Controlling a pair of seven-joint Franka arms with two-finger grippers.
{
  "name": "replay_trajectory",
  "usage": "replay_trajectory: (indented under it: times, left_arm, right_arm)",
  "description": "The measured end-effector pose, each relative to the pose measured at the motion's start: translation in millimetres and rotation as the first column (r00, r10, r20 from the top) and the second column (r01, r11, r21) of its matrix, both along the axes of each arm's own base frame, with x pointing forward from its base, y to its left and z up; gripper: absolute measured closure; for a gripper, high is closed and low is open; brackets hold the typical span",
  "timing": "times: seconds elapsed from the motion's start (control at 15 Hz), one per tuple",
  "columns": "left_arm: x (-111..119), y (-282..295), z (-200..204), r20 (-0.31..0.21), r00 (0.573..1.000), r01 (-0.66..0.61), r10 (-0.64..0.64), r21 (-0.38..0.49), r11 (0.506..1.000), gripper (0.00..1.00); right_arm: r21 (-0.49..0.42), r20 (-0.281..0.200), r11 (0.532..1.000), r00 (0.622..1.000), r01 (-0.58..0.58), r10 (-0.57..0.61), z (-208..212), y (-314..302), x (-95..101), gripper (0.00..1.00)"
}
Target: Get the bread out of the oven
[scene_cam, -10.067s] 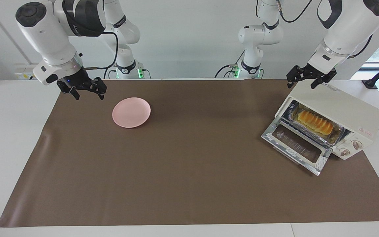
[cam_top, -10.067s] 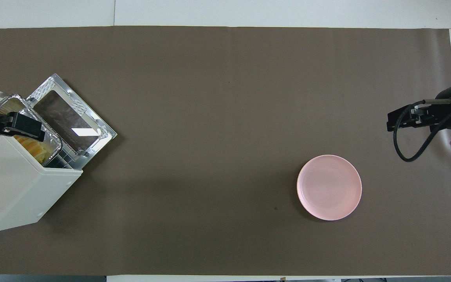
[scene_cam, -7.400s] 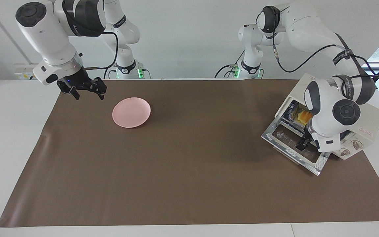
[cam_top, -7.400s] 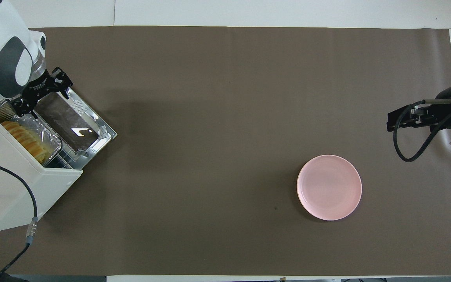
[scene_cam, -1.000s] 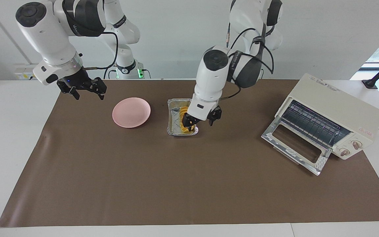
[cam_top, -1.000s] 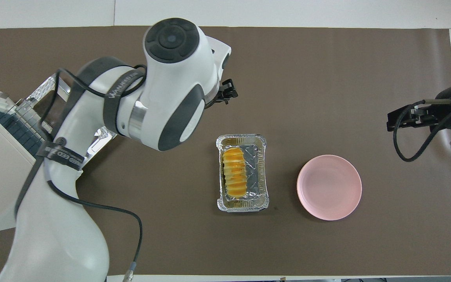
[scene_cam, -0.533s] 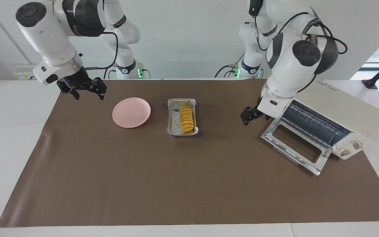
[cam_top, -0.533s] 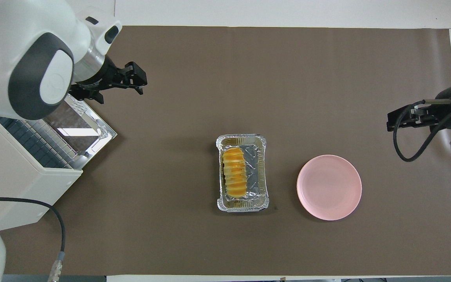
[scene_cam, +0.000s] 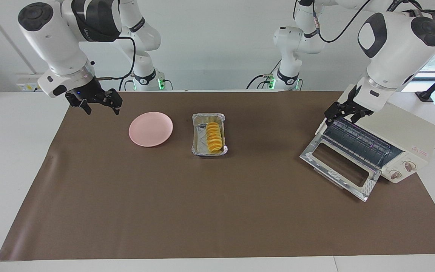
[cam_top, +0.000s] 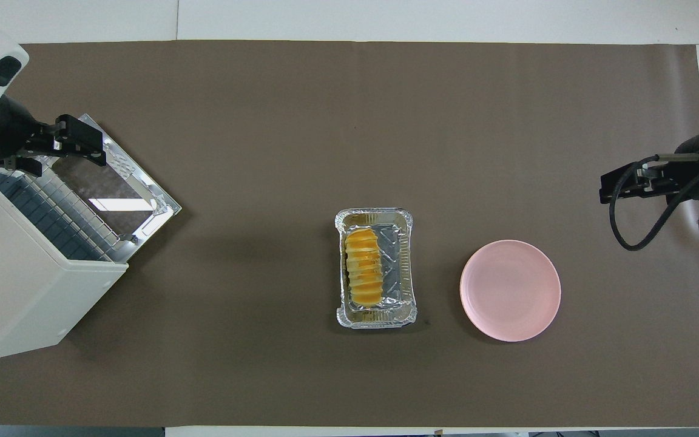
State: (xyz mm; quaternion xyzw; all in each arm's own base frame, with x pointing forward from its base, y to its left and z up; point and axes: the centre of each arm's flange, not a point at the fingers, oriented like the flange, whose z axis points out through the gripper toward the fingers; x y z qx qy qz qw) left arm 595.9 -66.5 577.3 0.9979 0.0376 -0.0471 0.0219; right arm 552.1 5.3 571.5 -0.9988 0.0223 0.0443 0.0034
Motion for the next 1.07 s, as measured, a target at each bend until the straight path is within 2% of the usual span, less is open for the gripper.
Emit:
replay_trajectory:
  times: [0.27, 0.67, 1.07]
  left_arm:
    - [-19.7, 22.4, 9.2, -0.047, 0.999, 0.012, -0.013, -0.029, 1.000, 0.00]
    - [-63.4, -7.0, 12.6, -0.098, 0.990, 0.098, -0.102, -0.046, 0.994, 0.00]
    - [-64.6, 4.4, 10.3, -0.078, 0.985, 0.151, -0.155, -0.054, 0.987, 0.00]
  right_arm:
    - [0.000, 0.000, 1.000, 1.000, 0.000, 0.000, 0.0, 0.0, 0.0, 0.00]
    - [0.000, 0.000, 1.000, 1.000, 0.000, 0.000, 0.0, 0.0, 0.0, 0.00]
    - [0.000, -0.004, 1.000, 1.000, -0.001, 0.001, -0.3, 0.1, -0.5, 0.00]
